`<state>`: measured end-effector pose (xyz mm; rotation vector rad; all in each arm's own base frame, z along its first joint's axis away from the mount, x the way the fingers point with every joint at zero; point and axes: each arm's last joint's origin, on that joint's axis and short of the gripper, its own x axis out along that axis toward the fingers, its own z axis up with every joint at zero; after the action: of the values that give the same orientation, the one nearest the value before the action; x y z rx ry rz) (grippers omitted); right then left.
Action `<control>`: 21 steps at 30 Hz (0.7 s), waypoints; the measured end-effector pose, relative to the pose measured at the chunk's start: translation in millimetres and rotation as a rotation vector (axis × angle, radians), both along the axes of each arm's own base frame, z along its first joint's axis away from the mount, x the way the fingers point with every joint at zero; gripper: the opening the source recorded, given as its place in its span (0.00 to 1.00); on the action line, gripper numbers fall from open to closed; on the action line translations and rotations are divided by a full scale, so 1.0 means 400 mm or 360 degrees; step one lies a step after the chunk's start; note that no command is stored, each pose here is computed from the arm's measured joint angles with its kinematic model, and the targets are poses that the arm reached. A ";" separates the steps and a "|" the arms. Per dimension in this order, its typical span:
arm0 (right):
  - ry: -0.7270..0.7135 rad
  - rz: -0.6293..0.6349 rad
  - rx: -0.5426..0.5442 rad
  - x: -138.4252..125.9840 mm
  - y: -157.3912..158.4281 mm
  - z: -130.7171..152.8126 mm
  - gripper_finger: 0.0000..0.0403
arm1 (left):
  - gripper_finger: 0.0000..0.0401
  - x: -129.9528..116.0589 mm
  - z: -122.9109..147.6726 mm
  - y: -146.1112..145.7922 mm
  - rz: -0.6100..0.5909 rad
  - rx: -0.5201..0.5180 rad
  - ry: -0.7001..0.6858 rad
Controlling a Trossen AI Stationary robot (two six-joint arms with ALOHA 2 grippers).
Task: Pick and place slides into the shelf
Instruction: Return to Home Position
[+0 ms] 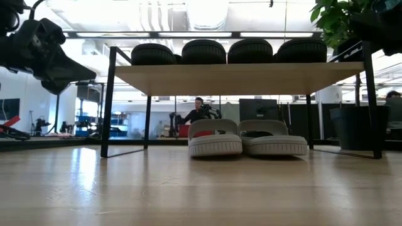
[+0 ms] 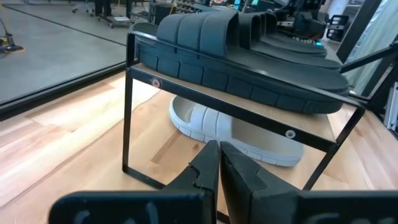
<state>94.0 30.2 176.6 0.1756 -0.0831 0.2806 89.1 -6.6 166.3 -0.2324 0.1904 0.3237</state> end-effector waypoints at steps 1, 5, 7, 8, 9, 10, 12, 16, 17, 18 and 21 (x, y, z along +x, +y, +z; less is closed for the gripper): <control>-0.0001 0.0000 0.0000 0.000 0.000 0.000 0.02 | 0.00 0.000 0.000 0.000 0.0000 -0.0001 -0.0004; 0.0000 0.0000 0.0000 0.000 0.000 0.000 0.02 | 0.00 0.000 0.001 0.000 0.0001 -0.0003 -0.0012; 0.0000 0.0000 0.0000 0.000 0.000 0.000 0.02 | 0.00 0.001 0.001 0.000 0.0000 -0.0003 -0.0012; 0.0000 0.0000 0.0000 0.000 0.000 0.000 0.02 | 0.00 0.001 0.001 0.000 0.0000 -0.0003 -0.0011; 0.0000 0.0000 0.0000 0.000 0.000 0.000 0.02 | 0.00 0.001 0.001 0.000 0.0001 -0.0003 -0.0011; 0.0000 0.0000 0.0000 0.000 0.000 0.000 0.02 | 0.00 0.001 0.001 0.000 0.0000 -0.0003 -0.0011; -0.0001 0.0000 0.0000 0.000 0.000 0.000 0.02 | 0.00 0.001 0.001 0.000 0.0000 -0.0003 -0.0012; -0.0001 0.0001 0.0000 0.000 0.000 0.000 0.02 | 0.00 0.001 0.001 0.000 0.0000 -0.0003 -0.0012; -0.0001 0.0000 0.0000 0.000 0.000 0.000 0.02 | 0.00 0.001 0.001 0.000 0.0000 -0.0003 -0.0012; 0.0000 0.0000 0.0000 0.000 0.000 0.000 0.02 | 0.00 0.001 0.001 0.000 -0.0001 -0.0003 -0.0012; -0.0001 0.0000 0.0000 0.000 0.000 0.000 0.02 | 0.00 0.001 0.001 0.000 -0.0001 -0.0003 -0.0012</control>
<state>94.0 30.2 176.7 0.1757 -0.0835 0.2806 89.4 -6.6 166.6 -0.2354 0.1833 0.3223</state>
